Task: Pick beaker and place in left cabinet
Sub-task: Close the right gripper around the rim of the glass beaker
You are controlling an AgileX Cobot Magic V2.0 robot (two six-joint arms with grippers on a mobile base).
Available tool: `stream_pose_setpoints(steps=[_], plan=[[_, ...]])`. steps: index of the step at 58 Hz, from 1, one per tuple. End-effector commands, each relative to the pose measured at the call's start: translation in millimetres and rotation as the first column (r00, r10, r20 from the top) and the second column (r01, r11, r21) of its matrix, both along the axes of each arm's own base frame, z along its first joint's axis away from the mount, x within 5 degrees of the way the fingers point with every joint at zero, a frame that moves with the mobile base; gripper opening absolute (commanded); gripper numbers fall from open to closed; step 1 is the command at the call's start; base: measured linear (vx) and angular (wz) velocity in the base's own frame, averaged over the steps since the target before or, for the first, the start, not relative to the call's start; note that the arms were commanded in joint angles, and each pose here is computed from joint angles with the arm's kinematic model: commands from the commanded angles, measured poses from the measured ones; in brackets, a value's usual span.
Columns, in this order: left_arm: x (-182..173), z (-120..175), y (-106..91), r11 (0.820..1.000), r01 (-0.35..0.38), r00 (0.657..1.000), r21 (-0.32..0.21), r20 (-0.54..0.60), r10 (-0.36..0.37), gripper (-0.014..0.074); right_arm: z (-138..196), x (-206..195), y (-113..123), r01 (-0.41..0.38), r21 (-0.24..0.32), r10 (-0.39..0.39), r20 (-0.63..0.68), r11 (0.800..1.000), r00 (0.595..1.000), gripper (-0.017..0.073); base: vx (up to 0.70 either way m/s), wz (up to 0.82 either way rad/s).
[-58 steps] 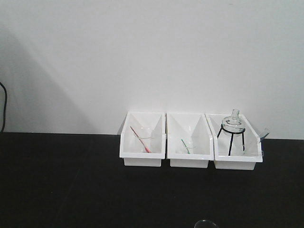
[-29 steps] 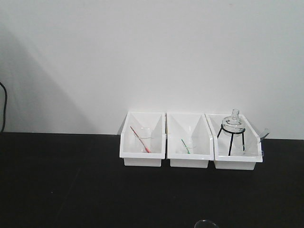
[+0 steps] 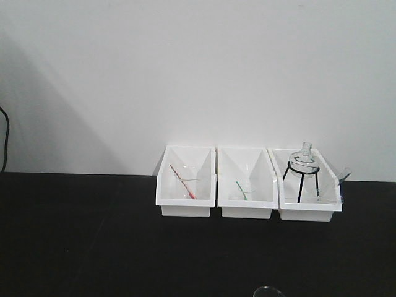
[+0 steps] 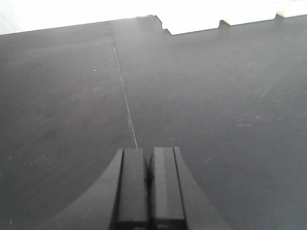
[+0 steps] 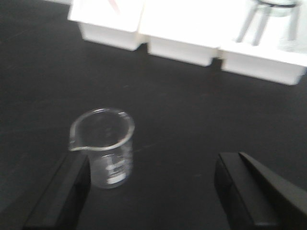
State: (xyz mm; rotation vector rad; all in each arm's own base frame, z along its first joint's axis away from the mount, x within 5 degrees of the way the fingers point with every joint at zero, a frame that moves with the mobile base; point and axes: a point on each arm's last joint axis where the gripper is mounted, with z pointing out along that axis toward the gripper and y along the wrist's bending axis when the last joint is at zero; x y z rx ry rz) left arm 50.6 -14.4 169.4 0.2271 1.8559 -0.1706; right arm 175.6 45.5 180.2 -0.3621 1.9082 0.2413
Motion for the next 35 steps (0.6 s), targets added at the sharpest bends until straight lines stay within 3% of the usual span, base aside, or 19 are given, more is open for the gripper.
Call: stream_pose_setpoints(steps=[1,19,35], plan=[[0.9,14.1,0.3,0.999,-0.003,0.994,-0.032,0.107,0.007,-0.0006,4.4,14.2,12.5,-0.072,0.073,0.065,0.098,0.995,0.993,0.0589,0.00,0.00],[0.9,14.1,0.3,0.999,-0.003,0.994,-0.032,0.107,0.007,-0.0006,-40.3,31.2,29.6,-0.169,0.120,0.159,0.088,0.978,0.983,0.0601,0.00,0.00],[0.9,14.1,0.3,0.999,-0.003,0.994,-0.032,0.107,0.007,-0.0006,-73.1,53.6,37.4,-0.189,0.169,0.178,0.077,0.967,0.981,0.0612,0.00,0.00]])
